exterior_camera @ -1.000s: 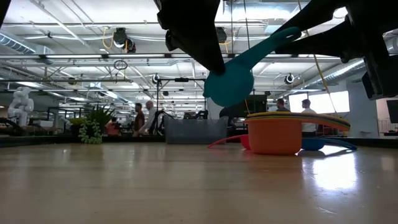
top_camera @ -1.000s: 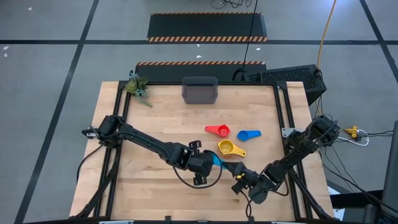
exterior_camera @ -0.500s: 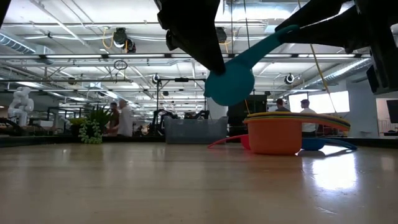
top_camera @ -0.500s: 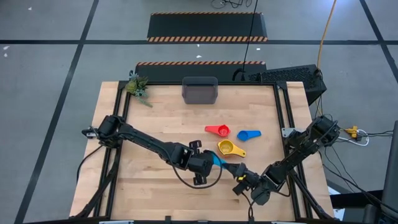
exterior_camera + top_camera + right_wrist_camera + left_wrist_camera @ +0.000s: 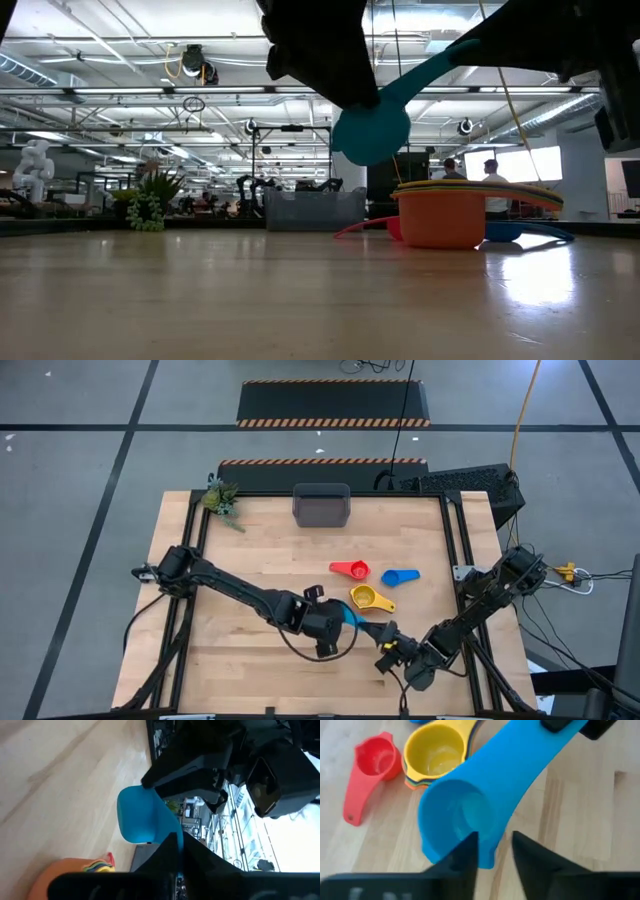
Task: Nest measuring cups in basket
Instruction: Stack the light blue measuring cup on top of the yellow measuring cup
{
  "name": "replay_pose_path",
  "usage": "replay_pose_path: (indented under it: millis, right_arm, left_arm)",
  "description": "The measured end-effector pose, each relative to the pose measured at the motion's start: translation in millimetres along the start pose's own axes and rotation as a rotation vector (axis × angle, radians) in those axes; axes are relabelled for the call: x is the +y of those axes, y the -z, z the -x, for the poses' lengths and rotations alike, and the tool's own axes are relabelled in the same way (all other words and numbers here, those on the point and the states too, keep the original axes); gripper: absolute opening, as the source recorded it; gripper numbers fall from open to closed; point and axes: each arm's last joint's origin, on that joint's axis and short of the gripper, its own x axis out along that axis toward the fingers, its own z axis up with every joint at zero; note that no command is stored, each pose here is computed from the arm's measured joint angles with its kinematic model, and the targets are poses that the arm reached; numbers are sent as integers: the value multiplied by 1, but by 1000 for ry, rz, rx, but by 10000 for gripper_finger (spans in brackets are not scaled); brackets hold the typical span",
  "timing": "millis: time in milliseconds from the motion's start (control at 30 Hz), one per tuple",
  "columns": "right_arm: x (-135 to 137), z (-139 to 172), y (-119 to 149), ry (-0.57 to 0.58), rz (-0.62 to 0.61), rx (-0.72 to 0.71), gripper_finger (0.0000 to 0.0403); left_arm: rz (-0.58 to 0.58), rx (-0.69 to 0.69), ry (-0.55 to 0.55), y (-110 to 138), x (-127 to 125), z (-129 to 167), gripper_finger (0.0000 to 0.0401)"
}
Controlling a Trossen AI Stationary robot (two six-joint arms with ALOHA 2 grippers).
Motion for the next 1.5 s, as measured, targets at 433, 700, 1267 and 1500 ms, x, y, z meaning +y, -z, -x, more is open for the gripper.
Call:
replay_pose_path:
  millis: [433, 700, 1267, 1500]
  right_arm:
    - [-16, 23, 15, 45, -73, 40, 1]
    - [-25, 50, 52, 45, -239, -42, 0]
    - [28, 54, 98, 100, -117, 9, 0]
    - [28, 54, 99, 84, -183, -24, 0]
  left_arm:
    - [-7, 1, -98, 8, -4, 8, 229]
    - [2, -47, -149, 5, -3, 8, 229]
    - [57, -176, -267, 9, -16, 16, 230]
    - [66, -201, -263, 3, -12, 14, 230]
